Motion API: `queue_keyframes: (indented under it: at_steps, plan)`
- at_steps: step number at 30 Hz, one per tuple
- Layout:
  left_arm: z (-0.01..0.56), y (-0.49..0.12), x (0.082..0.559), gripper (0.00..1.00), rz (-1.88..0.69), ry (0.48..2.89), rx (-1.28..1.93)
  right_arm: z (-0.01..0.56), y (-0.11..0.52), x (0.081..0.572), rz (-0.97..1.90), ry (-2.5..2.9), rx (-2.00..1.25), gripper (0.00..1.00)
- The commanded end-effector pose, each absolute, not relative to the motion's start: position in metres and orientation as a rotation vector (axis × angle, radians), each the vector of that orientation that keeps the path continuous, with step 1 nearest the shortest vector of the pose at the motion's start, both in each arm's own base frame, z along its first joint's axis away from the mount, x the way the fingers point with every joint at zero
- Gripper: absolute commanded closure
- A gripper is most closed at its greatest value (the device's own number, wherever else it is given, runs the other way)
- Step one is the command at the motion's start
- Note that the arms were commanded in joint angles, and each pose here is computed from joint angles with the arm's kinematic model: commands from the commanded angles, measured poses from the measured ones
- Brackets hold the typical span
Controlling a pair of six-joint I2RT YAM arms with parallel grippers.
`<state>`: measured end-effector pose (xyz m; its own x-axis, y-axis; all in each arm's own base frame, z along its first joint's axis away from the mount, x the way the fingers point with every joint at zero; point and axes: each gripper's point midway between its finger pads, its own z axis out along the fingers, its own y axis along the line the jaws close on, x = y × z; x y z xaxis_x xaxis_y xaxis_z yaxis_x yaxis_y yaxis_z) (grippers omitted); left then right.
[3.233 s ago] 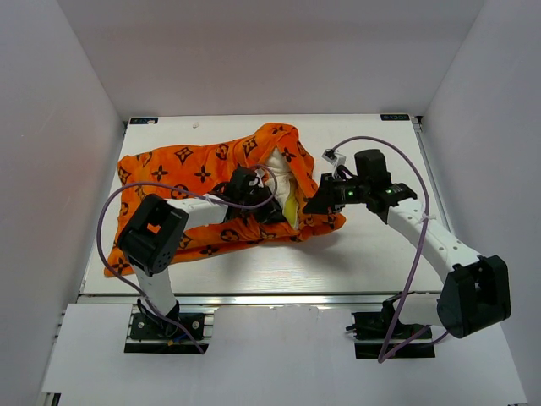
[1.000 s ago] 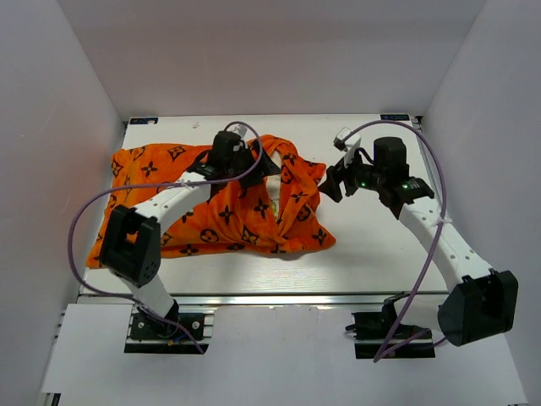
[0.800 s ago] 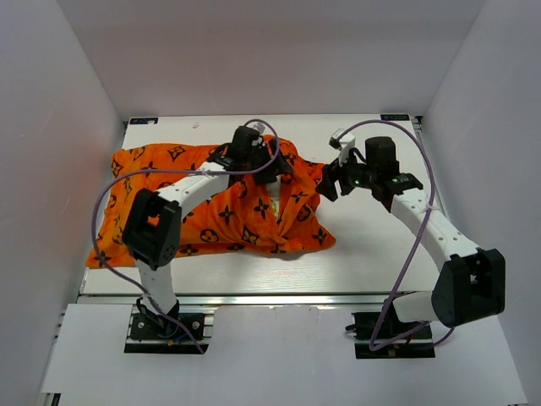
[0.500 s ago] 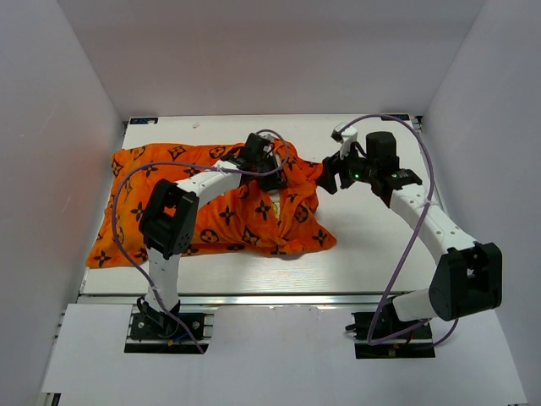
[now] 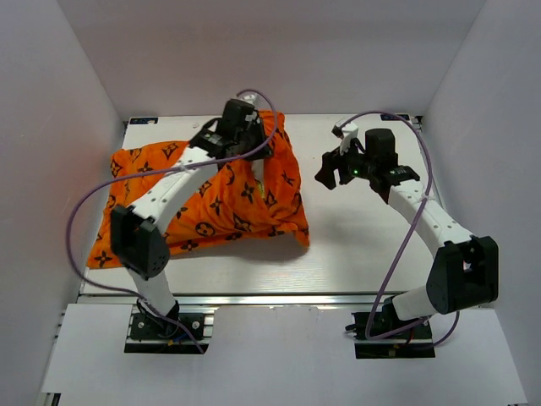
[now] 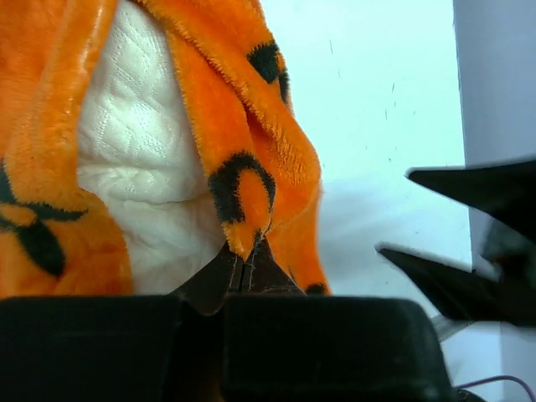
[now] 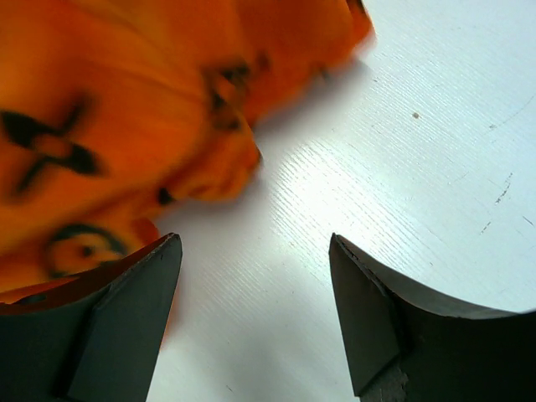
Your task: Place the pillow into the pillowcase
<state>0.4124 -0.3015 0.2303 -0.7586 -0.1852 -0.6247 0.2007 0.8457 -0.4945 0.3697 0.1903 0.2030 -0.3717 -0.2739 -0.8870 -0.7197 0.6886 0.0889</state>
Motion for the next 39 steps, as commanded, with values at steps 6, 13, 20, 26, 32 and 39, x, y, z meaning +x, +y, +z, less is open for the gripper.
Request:
queue_keyframes:
  at_steps: [6, 13, 20, 26, 32, 39]
  plan:
    - [0.258, -0.215, 0.359, 1.0, -0.505, 2.22, -0.001, 0.23, 0.201, 0.388, 0.633, 1.888, -0.726, 0.2]
    - [0.186, -0.264, 0.334, 0.85, -0.931, 2.295, 0.043, 0.268, 0.222, 0.385, 0.747, 1.827, -0.739, 0.11]
    - [0.226, -0.266, 0.355, 0.34, -0.897, 2.21, 0.103, 0.285, 0.249, 0.358, 0.898, 1.846, -0.725, 0.12]
    - [0.273, -0.244, 0.351, 0.29, -0.791, 2.144, 0.141, 0.25, 0.287, 0.306, 1.069, 2.025, -0.695, 0.2]
    - [0.247, -0.194, 0.332, 0.72, -0.525, 2.224, 0.082, 0.22, 0.313, 0.293, 1.033, 2.186, -0.574, 0.2]
    - [0.167, -0.185, 0.312, 0.82, -0.501, 2.336, 0.017, 0.187, 0.348, 0.294, 0.92, 2.289, -0.487, 0.21]
